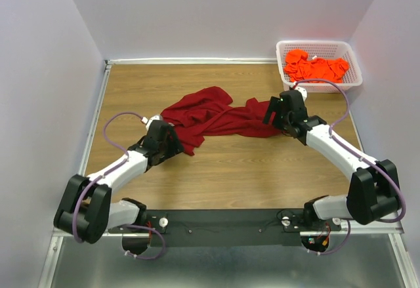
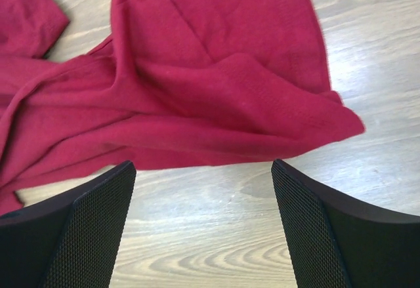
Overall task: Fold and stack the t-shirts
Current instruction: Flatten the tshirt out
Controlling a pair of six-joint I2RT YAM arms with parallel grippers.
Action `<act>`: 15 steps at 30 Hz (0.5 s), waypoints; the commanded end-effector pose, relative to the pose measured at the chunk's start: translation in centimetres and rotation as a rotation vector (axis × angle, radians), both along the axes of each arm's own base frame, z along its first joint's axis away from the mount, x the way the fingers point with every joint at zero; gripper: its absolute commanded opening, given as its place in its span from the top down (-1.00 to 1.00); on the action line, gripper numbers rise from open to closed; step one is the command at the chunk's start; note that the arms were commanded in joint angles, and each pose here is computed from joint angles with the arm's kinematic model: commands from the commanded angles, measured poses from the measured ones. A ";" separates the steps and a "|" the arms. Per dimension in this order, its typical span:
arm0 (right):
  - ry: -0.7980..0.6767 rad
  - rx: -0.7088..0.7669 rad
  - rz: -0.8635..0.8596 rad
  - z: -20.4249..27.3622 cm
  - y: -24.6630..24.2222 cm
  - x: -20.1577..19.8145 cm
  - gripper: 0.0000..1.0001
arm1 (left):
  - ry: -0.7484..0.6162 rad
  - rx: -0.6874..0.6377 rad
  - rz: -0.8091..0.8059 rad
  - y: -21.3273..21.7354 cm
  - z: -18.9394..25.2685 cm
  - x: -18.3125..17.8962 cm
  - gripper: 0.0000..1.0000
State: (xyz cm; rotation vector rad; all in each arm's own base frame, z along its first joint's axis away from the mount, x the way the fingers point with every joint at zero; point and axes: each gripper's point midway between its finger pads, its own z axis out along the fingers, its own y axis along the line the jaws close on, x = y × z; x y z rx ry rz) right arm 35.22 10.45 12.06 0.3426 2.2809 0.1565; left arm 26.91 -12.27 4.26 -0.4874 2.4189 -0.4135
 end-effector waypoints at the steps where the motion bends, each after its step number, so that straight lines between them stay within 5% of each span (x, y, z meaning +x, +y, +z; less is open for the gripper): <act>1: -0.003 0.014 0.062 0.6 1.0 -0.2 -0.84 | 0.005 0.022 -0.004 -0.9 -0.5 1.0 -0.45; 15: 0.021 0.026 0.117 0.1 2.0 0.0 -0.84 | 0.021 0.042 -0.041 -3.0 -1.5 1.4 -0.12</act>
